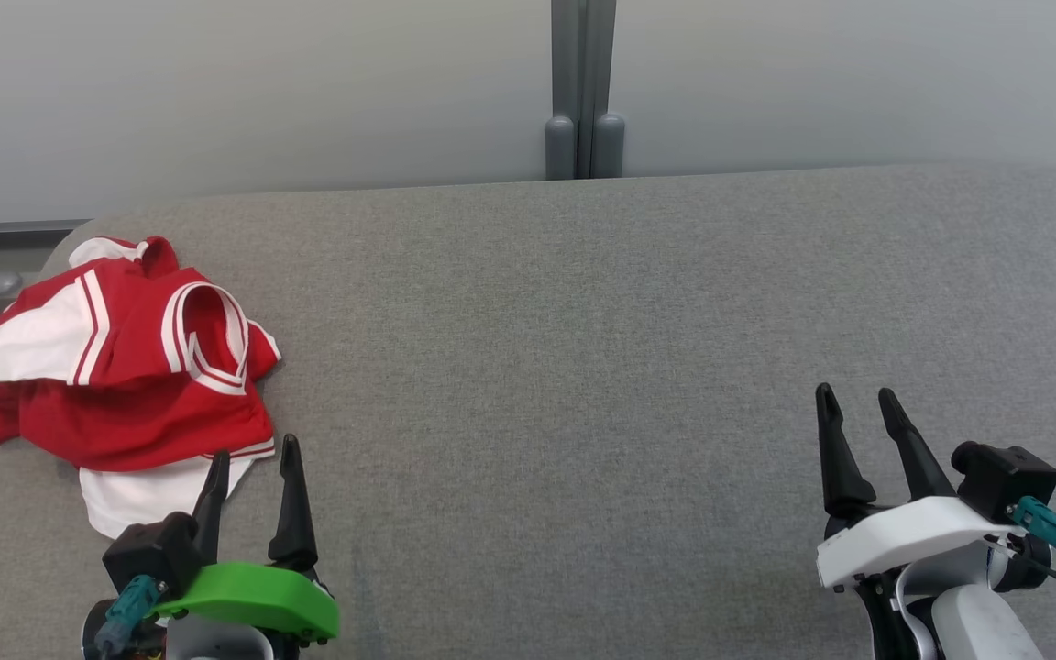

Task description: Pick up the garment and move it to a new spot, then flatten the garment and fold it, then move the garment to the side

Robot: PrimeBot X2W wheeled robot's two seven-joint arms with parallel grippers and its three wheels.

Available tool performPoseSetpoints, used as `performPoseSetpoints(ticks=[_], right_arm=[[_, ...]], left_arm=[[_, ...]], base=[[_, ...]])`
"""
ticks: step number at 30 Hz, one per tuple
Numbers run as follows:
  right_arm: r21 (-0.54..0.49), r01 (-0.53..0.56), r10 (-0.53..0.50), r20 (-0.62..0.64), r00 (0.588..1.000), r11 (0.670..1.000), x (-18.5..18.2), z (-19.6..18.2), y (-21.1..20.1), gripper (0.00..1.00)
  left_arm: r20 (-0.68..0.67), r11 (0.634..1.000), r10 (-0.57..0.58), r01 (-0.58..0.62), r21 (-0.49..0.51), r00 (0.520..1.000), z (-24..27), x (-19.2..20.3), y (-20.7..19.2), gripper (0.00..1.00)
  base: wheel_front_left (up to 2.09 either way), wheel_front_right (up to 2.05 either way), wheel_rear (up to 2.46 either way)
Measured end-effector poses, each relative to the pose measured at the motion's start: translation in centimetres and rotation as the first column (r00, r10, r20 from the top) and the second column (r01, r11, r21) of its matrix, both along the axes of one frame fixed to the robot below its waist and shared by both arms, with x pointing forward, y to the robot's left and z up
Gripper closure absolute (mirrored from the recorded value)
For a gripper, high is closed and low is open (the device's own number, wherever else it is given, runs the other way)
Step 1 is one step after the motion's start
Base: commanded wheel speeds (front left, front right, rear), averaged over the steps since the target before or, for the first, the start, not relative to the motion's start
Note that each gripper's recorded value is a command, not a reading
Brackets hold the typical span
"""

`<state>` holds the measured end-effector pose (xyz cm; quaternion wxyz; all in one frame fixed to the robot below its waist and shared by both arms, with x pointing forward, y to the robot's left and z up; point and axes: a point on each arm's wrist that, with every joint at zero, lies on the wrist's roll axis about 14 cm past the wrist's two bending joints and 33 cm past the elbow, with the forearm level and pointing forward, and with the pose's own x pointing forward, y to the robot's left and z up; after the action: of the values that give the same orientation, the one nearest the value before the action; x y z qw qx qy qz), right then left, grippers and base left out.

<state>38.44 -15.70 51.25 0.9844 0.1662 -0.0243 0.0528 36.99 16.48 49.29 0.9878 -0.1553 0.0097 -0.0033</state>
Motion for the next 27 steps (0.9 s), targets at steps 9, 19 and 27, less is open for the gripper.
performPoseSetpoints(ticks=[9,19,27], right_arm=[[-0.069,-0.003,0.003,0.008,1.000,0.998,-0.10,-0.09,0.02,0.00],[-0.142,-0.011,0.015,0.027,1.000,0.990,-0.19,0.08,0.27,0.00],[-0.180,-0.020,0.028,0.041,0.999,0.983,-0.26,0.20,0.62,0.00]], left_arm=[[0.013,0.999,-0.011,0.011,0.052,1.000,-0.05,-0.19,-0.25,0.00],[0.036,0.993,-0.027,0.023,0.118,0.999,0.27,-0.30,-0.65,0.00],[0.050,0.990,-0.025,0.018,0.139,0.998,0.45,-0.42,-0.65,0.00]], base=[[0.00,0.00,0.00],[0.00,0.00,0.00],[0.00,0.00,0.00]])
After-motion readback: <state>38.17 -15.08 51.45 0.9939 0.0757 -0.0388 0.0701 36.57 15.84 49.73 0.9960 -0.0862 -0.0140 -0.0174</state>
